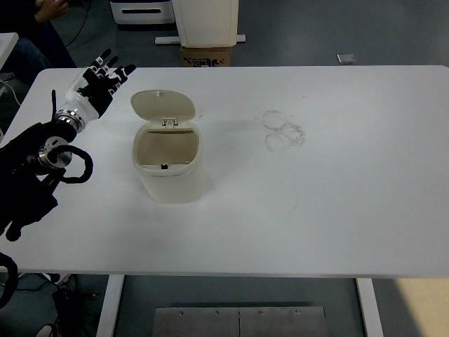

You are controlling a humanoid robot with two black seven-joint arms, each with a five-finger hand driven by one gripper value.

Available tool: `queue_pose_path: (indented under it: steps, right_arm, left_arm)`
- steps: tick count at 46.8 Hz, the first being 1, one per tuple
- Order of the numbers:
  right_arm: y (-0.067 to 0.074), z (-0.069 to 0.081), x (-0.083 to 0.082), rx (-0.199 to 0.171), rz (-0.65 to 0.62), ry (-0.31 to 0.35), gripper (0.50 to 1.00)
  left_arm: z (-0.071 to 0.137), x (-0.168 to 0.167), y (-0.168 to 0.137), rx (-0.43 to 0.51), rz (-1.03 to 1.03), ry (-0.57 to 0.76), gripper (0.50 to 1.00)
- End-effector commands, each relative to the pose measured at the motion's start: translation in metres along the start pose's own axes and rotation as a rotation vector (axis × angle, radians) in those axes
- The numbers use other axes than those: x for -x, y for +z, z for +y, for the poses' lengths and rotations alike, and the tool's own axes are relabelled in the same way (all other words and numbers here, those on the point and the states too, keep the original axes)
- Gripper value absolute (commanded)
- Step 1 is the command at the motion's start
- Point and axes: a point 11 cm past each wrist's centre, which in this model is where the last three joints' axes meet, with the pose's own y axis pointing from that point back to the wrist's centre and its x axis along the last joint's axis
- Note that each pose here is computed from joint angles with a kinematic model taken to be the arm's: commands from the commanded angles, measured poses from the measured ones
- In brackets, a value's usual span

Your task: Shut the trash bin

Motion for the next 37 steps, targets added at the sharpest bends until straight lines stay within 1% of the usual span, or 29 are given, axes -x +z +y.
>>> queue_pose_path:
  steps: [1, 30, 37]
  right_arm:
    - [0.000, 0.000, 0.000, 0.000, 0.000, 0.001, 0.991]
    - [0.000, 0.000, 0.000, 0.000, 0.000, 0.001, 0.991]
    - [0.000, 0.000, 0.000, 0.000, 0.000, 0.001, 0.991]
  left_arm:
    - [0.000, 0.000, 0.000, 0.000, 0.000, -0.001, 1.000]
    - [-0.002, 0.002, 0.005, 0.010, 0.010, 0.005, 1.000]
    - [-0.005, 0.008, 0.013, 0.021, 0.006, -0.015, 1.000]
